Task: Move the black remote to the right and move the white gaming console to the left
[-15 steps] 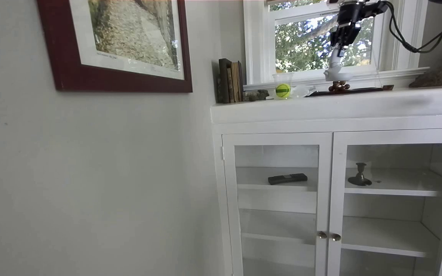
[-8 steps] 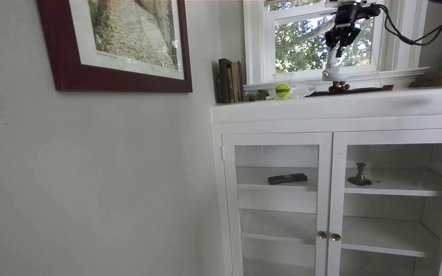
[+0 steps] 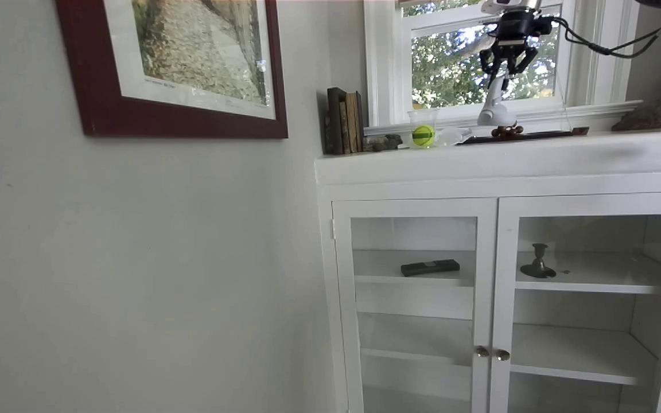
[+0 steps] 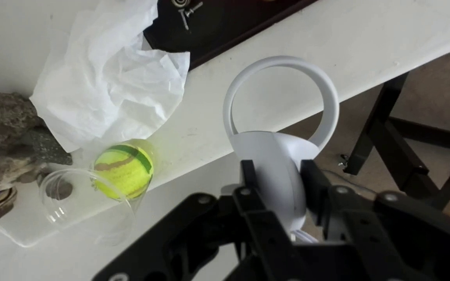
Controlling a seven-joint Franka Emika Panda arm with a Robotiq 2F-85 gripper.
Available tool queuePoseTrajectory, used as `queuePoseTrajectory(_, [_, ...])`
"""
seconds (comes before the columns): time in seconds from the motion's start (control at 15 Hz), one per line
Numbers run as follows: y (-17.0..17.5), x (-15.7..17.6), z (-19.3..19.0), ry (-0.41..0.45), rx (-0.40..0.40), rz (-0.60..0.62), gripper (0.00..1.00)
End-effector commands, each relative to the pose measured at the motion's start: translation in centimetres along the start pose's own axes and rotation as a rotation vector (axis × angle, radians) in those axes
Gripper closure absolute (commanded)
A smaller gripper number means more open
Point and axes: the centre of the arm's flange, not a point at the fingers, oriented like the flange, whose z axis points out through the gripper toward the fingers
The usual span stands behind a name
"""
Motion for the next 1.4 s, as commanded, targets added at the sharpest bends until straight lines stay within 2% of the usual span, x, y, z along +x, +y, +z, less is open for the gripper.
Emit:
queuePoseTrajectory(0.0, [-0.1,-0.7,0.3,0.03,0.03,-0.095,0.92])
queuePoseTrajectory(0.6, [-0.1,-1.0,1.5,0.017,0.122,-0.264,0.92])
queuePoseTrajectory(1.0, [0.4,-1.7,2.7,-0.002,0.132,-0.318,0.92])
queuePoseTrajectory(1.33, [0.8,-2.3,3.2,-0.031,0.117,-0.314,0.92])
